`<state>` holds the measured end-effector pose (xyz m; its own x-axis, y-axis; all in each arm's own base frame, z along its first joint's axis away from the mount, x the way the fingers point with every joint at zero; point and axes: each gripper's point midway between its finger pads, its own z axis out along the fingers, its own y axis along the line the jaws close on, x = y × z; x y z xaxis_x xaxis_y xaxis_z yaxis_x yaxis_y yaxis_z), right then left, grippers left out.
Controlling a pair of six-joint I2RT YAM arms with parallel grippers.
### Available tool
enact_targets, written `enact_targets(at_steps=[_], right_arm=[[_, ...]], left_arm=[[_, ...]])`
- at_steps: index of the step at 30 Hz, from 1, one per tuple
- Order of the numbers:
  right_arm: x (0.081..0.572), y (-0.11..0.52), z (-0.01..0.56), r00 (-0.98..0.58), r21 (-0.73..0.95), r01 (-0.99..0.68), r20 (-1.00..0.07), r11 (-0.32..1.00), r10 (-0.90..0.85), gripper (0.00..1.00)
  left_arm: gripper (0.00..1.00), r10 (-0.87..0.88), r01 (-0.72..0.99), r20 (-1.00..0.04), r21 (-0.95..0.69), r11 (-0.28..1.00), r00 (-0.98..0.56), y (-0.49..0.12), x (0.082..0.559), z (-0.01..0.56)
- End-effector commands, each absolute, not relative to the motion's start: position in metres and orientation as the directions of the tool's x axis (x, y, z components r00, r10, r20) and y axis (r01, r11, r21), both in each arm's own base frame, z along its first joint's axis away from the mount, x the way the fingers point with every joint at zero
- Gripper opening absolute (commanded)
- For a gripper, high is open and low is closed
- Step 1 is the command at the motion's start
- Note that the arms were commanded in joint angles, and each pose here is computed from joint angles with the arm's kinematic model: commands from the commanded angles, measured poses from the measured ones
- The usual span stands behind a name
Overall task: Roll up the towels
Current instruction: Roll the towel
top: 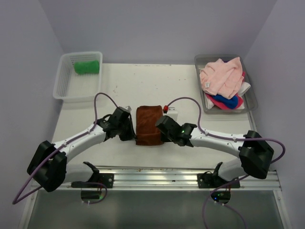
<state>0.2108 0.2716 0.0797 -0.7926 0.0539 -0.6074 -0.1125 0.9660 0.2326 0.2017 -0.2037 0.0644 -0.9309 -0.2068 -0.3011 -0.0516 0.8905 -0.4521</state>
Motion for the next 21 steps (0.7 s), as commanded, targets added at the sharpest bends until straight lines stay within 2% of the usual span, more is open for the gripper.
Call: enact_targets(at_steps=[1,17,18,19,21], right_arm=[[0.23,0.28,0.091,-0.772,0.243,-0.119,-0.632,0.963,0.064,0.0],[0.264,0.283,0.053,-0.797,0.161,-0.098,-0.604,0.982,0.019,0.0],[0.265,0.283,0.052,-0.798,0.157,-0.096,-0.602,0.983,0.018,0.0],[0.265,0.282,0.051,-0.8,0.154,-0.093,-0.599,0.984,0.018,0.0],[0.265,0.279,0.05,-0.802,0.145,-0.084,-0.597,0.986,0.019,0.0]], left_arm=[[0.0,-0.202,-0.019,-0.357,-0.455,0.89,-0.912,-0.206,0.227,0.074],[0.01,-0.188,-0.051,-0.364,-0.354,0.934,-0.912,-0.202,0.267,0.034],[0.04,-0.187,-0.047,-0.373,-0.355,0.934,-0.909,-0.202,0.268,0.036],[0.14,-0.192,-0.043,-0.387,-0.361,0.932,-0.902,-0.202,0.269,0.041],[0.22,-0.2,-0.042,-0.413,-0.362,0.931,-0.888,-0.201,0.273,0.051]])
